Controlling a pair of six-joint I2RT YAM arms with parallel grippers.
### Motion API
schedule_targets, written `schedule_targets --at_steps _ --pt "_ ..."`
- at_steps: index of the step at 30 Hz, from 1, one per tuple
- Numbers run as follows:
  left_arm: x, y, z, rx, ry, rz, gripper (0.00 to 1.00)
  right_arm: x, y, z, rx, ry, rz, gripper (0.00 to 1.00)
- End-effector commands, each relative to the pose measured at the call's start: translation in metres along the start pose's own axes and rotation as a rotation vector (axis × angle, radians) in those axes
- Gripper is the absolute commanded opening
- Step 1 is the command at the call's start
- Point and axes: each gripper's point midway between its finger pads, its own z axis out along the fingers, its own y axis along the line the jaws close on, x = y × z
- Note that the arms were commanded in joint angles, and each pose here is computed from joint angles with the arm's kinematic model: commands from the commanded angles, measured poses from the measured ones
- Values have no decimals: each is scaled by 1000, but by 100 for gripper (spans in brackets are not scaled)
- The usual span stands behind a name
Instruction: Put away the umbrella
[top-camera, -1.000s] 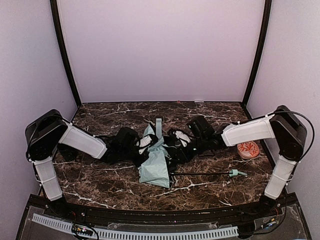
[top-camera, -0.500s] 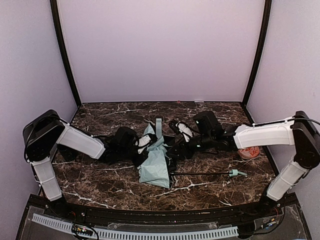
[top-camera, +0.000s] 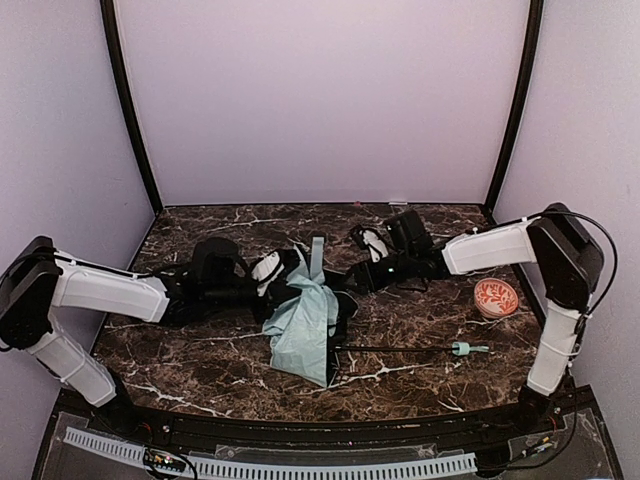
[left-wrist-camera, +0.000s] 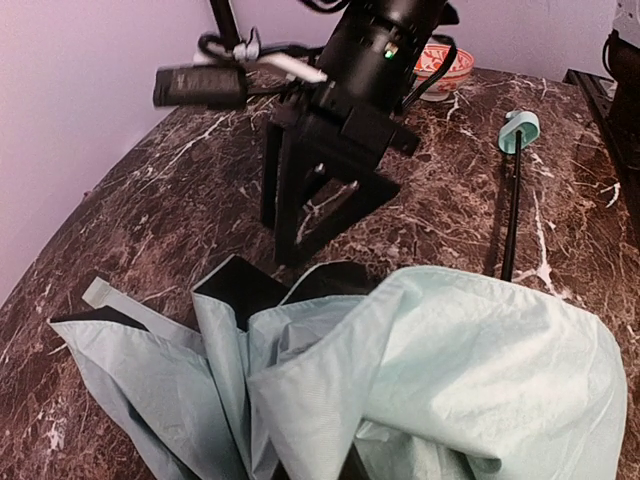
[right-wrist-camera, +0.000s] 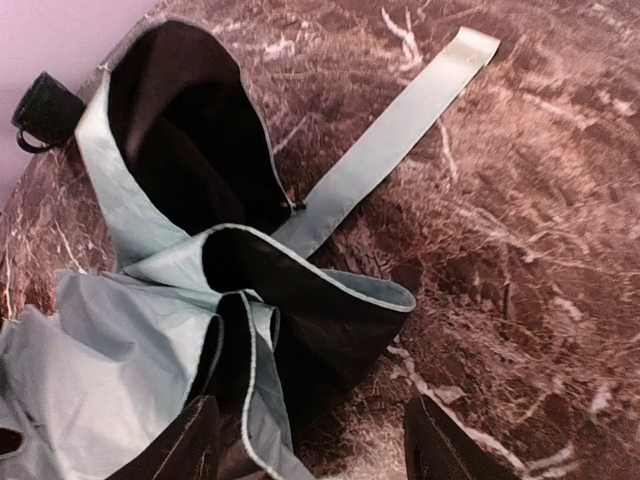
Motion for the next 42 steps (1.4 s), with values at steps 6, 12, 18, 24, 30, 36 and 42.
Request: schedule_targets --at_steps 6,12,18,24,30,36,42 --pt "-48 -26 -22 91 -161 74 0 47 44 48 -287 175 -3 14" --pt "-77 -33 -28 117 -268 64 0 57 115 4 -610 96 -150 0" --pt "-53 -11 -6 21 -179 -4 0 87 97 20 -565 196 -144 1" --pt "21 34 36 -117 77 -116 0 98 85 32 -551 219 -131 2" --pt "92 31 50 -125 279 -178 0 102 67 23 -462 221 -91 12" --pt "117 14 45 -74 307 -175 0 78 35 -4 -220 175 -79 31" --pt "120 15 48 -79 307 -158 0 47 45 -27 -100 95 -137 41"
